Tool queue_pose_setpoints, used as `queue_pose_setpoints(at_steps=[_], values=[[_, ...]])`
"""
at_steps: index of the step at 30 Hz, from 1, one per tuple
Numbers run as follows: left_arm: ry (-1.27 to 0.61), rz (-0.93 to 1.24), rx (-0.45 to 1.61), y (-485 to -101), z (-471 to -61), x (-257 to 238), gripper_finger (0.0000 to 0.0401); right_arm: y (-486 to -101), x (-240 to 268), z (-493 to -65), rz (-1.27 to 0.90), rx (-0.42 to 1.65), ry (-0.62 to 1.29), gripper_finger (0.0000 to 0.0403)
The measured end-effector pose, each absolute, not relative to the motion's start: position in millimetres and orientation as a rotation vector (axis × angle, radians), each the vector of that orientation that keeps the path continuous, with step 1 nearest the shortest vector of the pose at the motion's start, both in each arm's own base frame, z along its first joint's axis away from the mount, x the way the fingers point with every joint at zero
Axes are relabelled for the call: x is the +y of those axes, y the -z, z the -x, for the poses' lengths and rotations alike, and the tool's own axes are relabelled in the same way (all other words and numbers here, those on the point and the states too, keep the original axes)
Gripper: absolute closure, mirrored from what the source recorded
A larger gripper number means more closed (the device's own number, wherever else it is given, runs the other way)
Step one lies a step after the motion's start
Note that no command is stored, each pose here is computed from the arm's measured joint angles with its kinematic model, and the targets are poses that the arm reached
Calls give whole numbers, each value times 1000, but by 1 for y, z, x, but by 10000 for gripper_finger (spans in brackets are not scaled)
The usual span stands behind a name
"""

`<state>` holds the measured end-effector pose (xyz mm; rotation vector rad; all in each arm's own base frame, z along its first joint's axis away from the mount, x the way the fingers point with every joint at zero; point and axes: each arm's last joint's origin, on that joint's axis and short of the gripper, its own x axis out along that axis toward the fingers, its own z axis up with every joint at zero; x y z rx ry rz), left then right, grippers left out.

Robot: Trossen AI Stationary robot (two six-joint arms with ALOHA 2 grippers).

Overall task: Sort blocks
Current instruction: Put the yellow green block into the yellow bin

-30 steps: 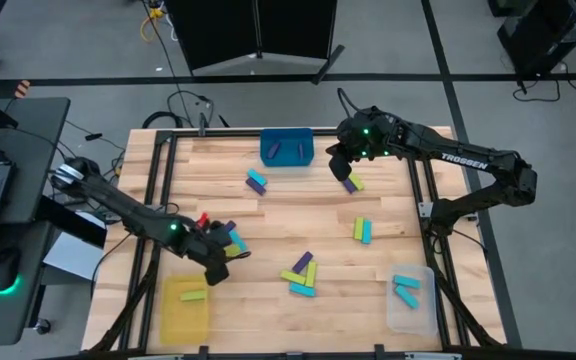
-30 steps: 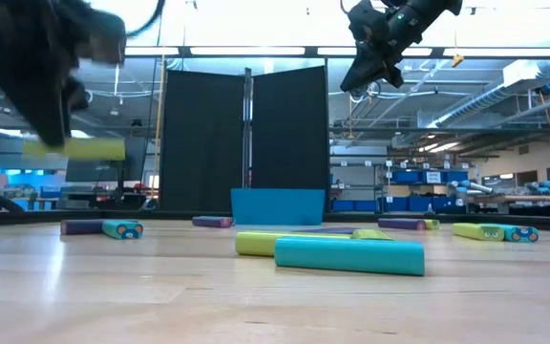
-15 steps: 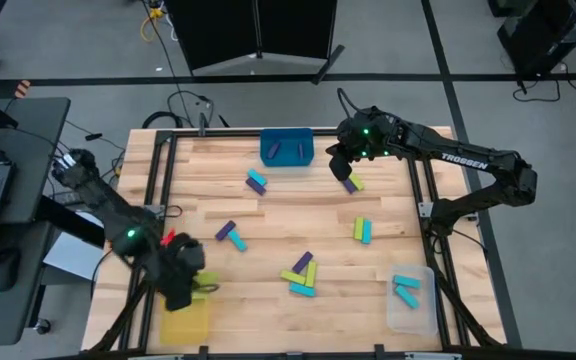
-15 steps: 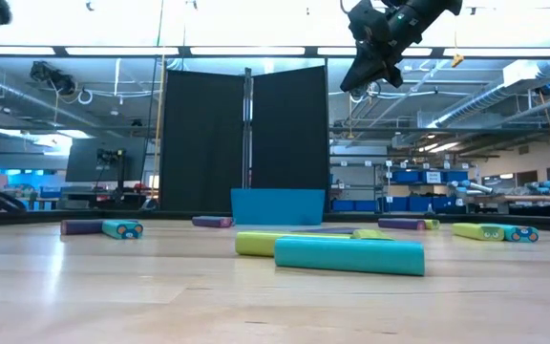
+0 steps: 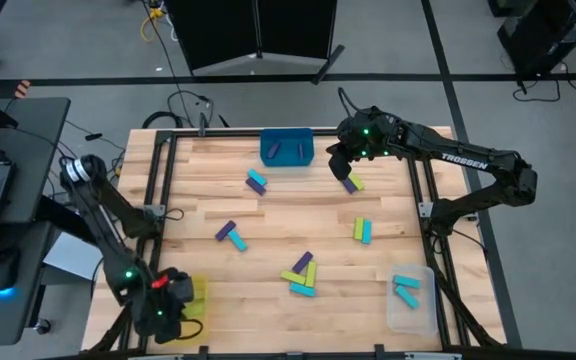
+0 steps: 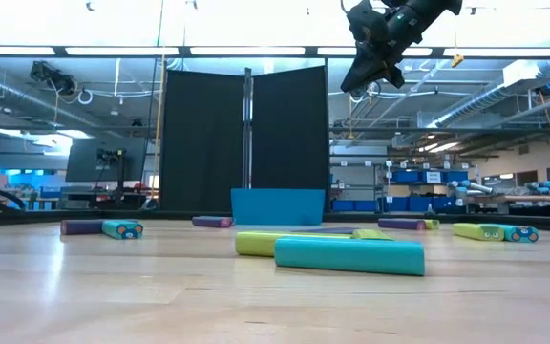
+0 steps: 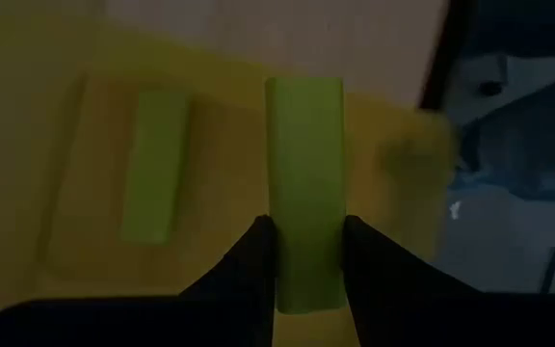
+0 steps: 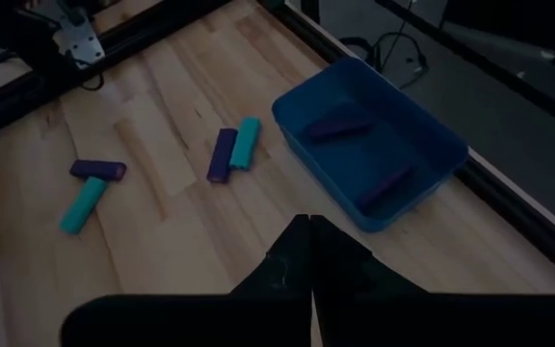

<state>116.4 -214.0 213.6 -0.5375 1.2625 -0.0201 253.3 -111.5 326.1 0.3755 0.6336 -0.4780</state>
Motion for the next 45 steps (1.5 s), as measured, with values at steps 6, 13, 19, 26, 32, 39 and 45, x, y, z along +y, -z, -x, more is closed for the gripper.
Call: queue_pose_setpoints(at_steps=[6,13,19,26,32,39,45], values=[[-19,557,1271,-194,-108,-210,304,-326,-112,-253,-375,634,480,396],[22,520,1312,-175,-111,-201,304,-326,-112,-253,-375,633,480,396],[16,484,1327,-166,-115,-192,304,-326,-112,-253,-387,630,489,396],[-2,462,1330,-161,-117,-186,304,-326,-112,-253,-387,630,492,396],[26,454,1333,-163,-119,-187,304,-326,-112,-253,-387,630,492,396],[84,508,1293,-167,-123,-194,304,-326,-112,-253,-387,630,492,396],[118,554,1252,-169,-126,-198,304,-326,-112,-253,-386,630,492,396]])
